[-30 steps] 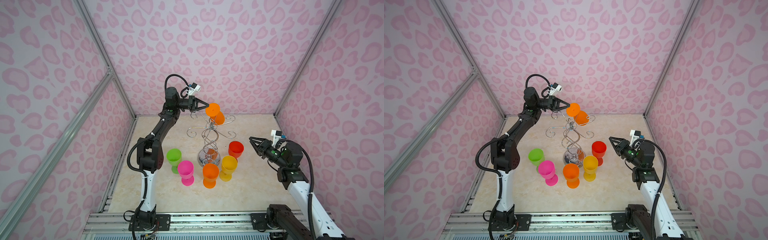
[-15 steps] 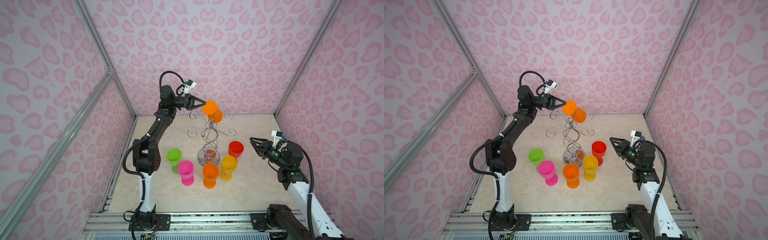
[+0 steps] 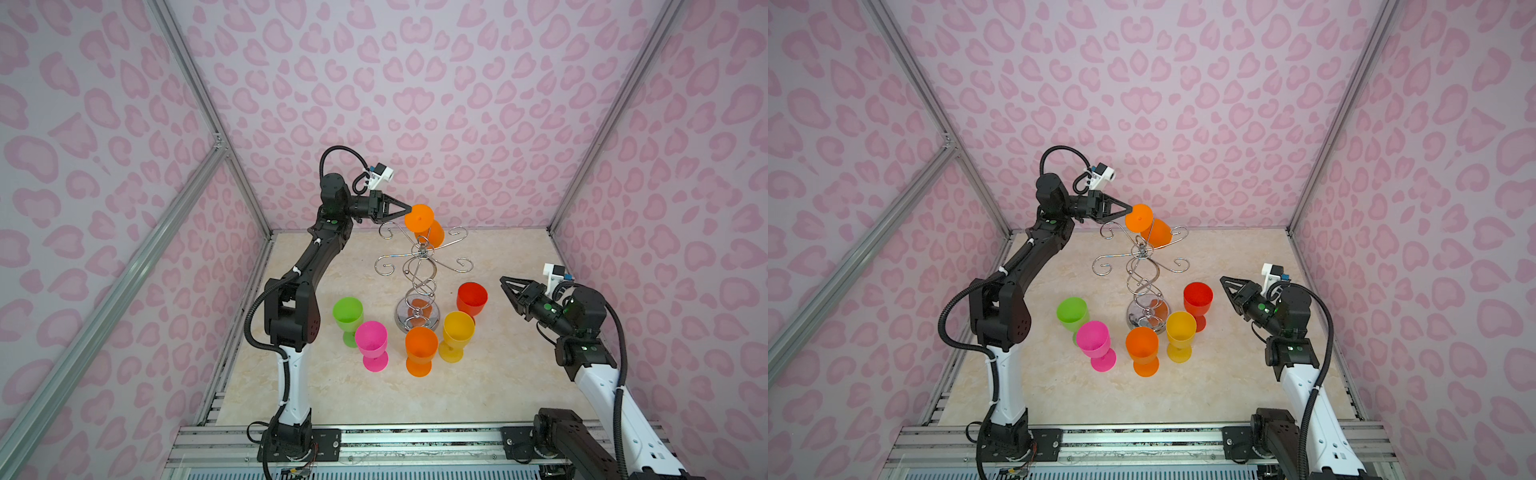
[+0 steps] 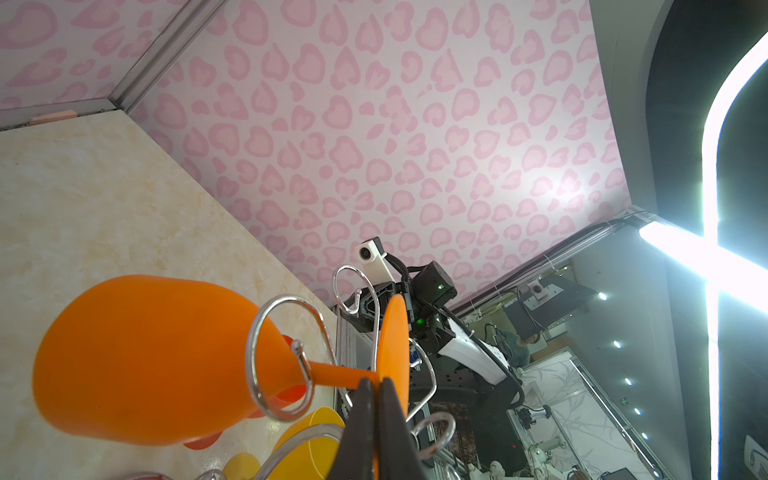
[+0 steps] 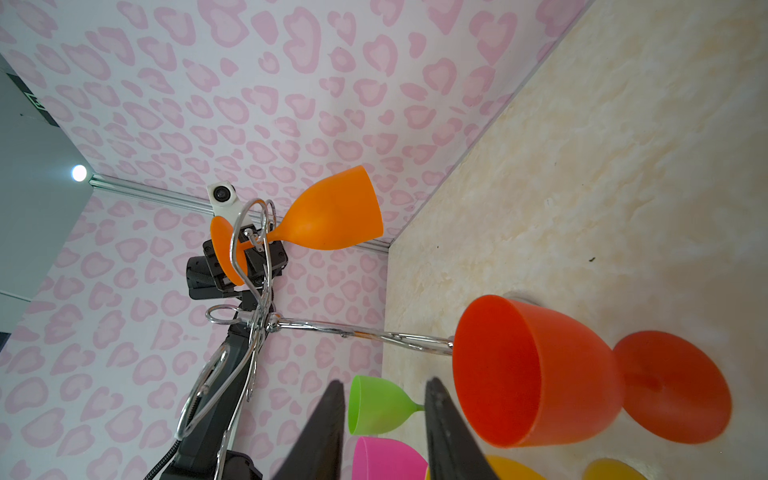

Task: Take the wine glass off the wine glass rack
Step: 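Lift the orange glass off its hook with the left gripper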

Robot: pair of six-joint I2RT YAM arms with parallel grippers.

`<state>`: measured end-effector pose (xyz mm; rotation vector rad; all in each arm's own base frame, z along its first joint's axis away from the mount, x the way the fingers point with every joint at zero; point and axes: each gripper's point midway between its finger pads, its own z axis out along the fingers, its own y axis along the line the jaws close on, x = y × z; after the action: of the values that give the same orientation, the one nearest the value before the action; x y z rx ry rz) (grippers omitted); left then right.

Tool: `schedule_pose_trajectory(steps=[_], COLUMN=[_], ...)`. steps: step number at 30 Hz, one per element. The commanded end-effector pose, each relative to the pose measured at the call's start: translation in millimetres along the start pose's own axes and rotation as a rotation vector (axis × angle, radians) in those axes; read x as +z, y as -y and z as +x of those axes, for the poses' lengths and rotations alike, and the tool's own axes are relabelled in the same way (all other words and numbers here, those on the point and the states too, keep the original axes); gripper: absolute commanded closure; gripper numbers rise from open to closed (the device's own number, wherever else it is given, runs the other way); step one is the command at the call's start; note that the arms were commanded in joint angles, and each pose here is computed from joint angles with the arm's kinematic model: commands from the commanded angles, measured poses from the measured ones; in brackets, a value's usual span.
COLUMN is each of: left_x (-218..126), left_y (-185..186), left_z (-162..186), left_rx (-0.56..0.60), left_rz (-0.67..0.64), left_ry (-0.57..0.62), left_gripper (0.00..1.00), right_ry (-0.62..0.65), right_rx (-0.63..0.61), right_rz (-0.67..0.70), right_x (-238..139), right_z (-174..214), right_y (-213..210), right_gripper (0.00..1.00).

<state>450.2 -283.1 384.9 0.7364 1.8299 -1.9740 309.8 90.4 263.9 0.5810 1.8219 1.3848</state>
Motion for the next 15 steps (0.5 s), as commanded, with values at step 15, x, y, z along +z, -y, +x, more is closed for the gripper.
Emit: schedule_pose_trajectory(steps=[15], left_x=[-20], left_y=[12], left_z=[-6], left_rx=[0.062], left_rz=[-0.021], left_ry=[0.041], left_gripper=[0.98], right_ry=[0.005], right_rx=[-0.015], right_rz=[-0.037], right_x=[-1], right_z=[-3], right_y=[-3], right_gripper=[0.66])
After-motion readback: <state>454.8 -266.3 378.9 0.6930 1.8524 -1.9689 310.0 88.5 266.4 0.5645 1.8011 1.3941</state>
